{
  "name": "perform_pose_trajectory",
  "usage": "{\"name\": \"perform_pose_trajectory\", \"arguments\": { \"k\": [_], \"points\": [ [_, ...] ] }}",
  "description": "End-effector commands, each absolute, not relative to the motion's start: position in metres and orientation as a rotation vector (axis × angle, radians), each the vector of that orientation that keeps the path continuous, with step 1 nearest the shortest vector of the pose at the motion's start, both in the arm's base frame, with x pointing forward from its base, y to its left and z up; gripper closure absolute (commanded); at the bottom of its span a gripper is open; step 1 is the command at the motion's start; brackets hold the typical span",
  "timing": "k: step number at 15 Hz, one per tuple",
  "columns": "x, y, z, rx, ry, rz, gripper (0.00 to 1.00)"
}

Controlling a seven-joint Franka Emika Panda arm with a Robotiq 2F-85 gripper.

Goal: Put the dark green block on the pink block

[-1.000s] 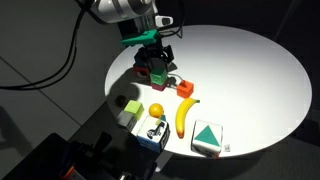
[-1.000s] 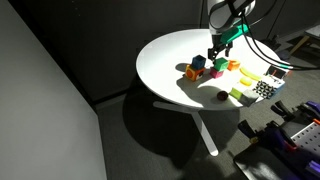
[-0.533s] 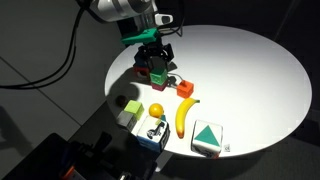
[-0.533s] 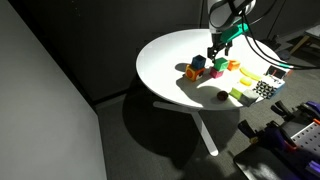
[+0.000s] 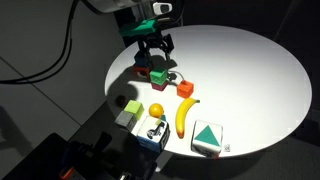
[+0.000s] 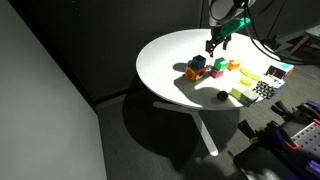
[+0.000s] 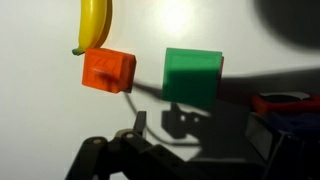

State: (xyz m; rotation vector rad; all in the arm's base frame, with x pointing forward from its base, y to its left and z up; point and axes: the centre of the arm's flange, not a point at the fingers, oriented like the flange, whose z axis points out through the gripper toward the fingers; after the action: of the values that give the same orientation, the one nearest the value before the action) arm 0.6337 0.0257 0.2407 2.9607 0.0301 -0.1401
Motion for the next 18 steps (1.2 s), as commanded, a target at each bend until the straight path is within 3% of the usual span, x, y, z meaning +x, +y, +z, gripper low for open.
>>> {"name": "perform_pose_trajectory", "arguments": {
  "k": [1,18],
  "points": [
    [0.621,0.025,0.259,3.000,0.055,-0.084,0.00],
    [0.568,0.042,0.296,3.111,0.034,-0.335,0.00]
  ]
}}
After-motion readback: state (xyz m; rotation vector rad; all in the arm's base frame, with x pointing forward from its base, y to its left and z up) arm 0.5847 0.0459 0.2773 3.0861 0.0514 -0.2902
